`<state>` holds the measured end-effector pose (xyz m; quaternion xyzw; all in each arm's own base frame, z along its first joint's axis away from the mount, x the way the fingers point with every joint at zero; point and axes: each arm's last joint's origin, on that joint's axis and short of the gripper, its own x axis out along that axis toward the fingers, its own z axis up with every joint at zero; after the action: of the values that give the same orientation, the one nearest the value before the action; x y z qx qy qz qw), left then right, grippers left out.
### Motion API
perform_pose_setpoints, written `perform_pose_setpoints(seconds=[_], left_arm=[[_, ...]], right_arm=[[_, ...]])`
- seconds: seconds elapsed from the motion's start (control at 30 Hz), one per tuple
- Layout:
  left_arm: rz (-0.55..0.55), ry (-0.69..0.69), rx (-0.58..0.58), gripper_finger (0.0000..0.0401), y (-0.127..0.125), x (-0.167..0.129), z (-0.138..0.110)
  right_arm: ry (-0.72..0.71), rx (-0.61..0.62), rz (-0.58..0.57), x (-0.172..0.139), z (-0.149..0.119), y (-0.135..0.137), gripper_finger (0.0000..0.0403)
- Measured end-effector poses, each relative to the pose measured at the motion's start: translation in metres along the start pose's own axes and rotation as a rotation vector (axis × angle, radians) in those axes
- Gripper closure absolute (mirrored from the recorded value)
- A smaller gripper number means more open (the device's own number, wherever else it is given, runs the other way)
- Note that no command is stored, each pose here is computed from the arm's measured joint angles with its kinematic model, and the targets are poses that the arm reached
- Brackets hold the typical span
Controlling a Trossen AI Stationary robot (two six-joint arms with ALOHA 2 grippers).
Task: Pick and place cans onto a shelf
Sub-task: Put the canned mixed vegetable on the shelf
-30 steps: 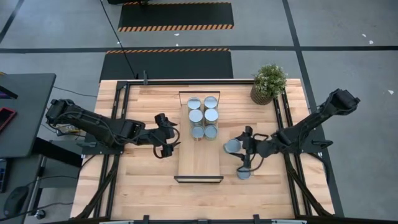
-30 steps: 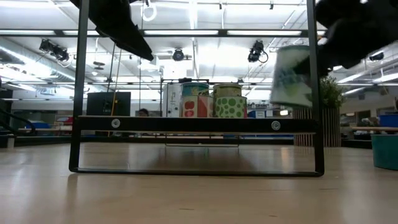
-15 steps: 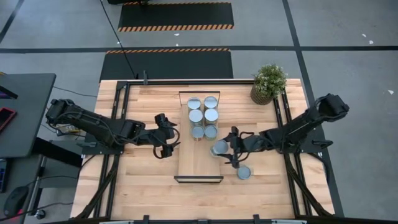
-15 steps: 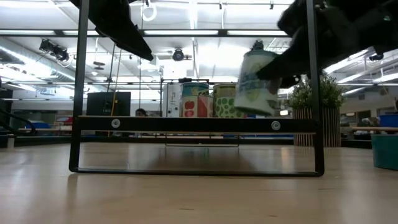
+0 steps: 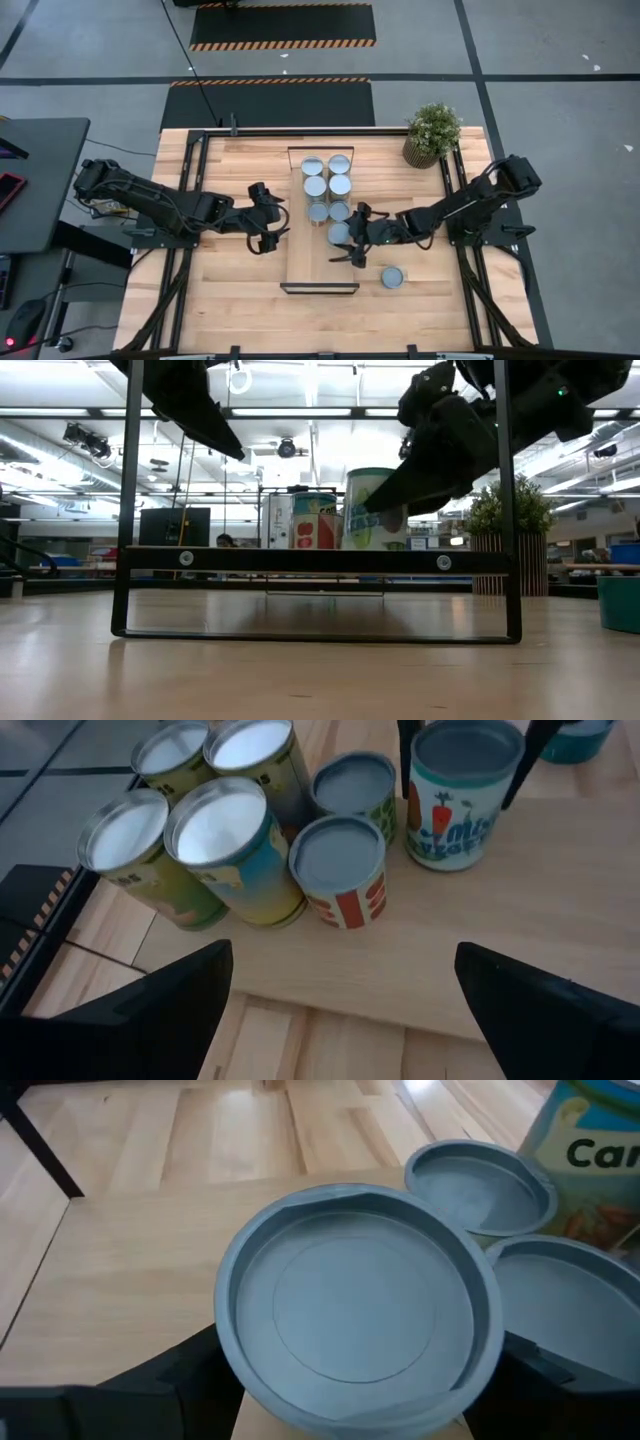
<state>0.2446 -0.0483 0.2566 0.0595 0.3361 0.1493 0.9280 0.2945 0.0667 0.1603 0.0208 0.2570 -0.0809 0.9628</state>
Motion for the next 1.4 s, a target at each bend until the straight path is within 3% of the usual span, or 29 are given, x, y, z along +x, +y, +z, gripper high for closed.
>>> perform_pose_setpoints(seconds=[0.33,1.4], left_arm=[[0.000,0.000,0.000,0.0014,0.000,0.000,0.000],[-0.011,0.002,-0.001,0.0014,0.000,0.000,0.000]], right_arm=[[0.018,-0.006,-0.082,-0.001,-0.003,-0.005,0.0057],[-0.073,-0.045,-0.090,-0.023,0.013,0.004,0.0055]])
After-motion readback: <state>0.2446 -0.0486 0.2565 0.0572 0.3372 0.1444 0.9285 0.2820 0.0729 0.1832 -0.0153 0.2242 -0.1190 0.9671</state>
